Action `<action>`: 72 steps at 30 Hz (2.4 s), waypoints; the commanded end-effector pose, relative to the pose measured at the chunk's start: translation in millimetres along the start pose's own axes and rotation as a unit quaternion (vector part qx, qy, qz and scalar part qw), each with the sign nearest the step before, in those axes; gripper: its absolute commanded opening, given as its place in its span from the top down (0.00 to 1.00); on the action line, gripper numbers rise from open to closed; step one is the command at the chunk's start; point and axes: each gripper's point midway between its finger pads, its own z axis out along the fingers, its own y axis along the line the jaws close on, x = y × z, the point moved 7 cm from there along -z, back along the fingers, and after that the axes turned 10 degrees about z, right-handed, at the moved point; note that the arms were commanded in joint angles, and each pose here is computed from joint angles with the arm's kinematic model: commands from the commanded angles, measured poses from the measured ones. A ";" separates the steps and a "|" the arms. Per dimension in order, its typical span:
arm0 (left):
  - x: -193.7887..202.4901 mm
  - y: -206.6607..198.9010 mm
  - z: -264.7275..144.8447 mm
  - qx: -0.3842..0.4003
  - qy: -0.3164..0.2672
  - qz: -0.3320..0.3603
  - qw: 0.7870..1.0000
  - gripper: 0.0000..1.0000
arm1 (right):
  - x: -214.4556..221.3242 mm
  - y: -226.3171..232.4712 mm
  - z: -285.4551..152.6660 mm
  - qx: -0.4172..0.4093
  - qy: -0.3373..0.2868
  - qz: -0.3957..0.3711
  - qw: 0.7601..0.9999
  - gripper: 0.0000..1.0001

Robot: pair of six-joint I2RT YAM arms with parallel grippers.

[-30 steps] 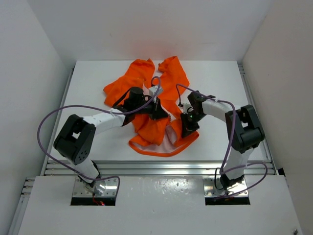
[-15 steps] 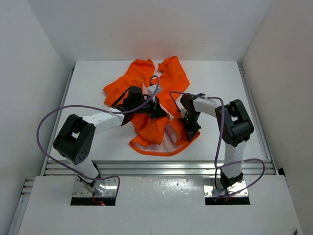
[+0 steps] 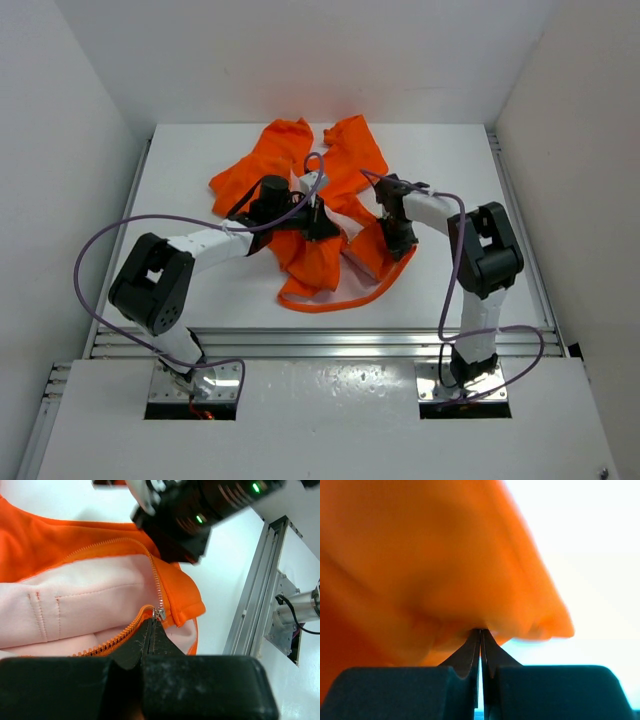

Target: Zip up the jacket

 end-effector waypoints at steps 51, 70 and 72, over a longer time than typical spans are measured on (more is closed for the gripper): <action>-55.8 -12.5 23.2 0.112 -0.094 -0.162 0.976 1.00 | 39.6 46.5 -104.4 -0.475 -0.269 0.156 0.823 0.46; -57.2 -12.4 25.7 0.122 -0.089 -0.175 0.973 1.00 | 12.1 55.5 -108.4 -0.510 -0.298 0.162 0.790 0.58; -57.2 -12.4 25.7 0.122 -0.089 -0.175 0.973 1.00 | 8.8 58.6 -104.9 -0.517 -0.286 0.170 0.788 0.65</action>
